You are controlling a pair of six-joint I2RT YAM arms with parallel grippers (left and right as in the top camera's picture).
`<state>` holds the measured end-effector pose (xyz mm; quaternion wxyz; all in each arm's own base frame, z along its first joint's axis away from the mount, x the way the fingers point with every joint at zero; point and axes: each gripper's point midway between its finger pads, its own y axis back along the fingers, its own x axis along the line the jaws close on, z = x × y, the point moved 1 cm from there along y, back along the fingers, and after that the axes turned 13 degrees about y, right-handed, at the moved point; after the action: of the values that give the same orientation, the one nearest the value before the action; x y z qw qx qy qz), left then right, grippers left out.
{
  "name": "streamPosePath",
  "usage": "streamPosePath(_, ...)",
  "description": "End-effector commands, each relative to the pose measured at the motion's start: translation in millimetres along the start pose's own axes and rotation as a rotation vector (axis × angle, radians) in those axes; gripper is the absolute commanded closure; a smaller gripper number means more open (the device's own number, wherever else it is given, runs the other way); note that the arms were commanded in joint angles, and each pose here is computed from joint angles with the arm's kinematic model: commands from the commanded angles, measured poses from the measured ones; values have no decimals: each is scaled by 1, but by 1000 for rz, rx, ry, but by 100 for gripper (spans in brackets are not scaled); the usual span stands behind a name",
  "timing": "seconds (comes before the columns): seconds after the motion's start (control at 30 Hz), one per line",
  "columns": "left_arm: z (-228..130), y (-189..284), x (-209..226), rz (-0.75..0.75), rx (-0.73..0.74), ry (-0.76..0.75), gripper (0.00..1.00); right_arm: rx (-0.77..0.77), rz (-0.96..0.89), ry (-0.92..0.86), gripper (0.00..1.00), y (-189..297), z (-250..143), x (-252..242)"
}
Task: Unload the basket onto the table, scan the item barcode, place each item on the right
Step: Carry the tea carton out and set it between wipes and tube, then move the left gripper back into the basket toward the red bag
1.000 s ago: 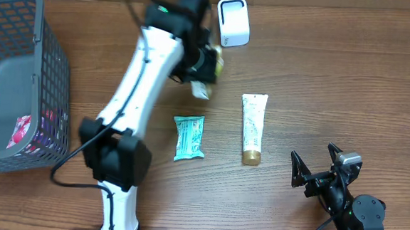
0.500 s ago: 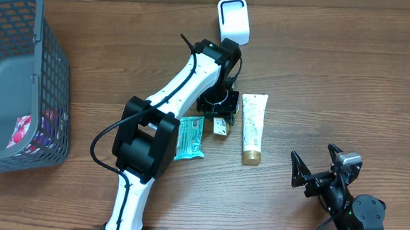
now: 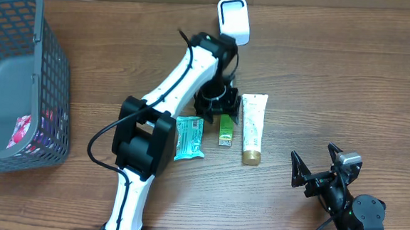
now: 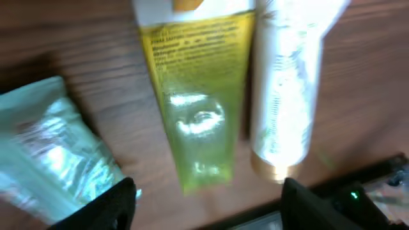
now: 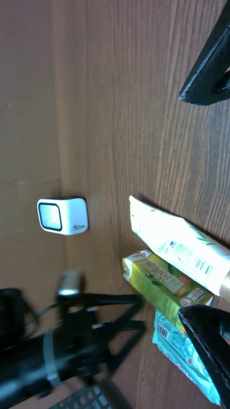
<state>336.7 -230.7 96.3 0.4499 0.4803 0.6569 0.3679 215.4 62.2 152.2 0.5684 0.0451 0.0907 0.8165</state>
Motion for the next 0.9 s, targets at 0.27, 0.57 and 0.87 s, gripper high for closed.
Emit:
streamPosePath(0.27, -6, 225, -18, -252, -559, -175, 38, 0, 19, -3, 0, 2, 1, 4)
streamPosePath(0.57, -72, 354, 125, -163, -1001, 173, 37, 0, 19, -3, 0, 2, 1, 4)
streamPosePath(0.87, -121, 352, 320, -162, -1010, 859, 37, 0, 19, -3, 0, 2, 1, 4)
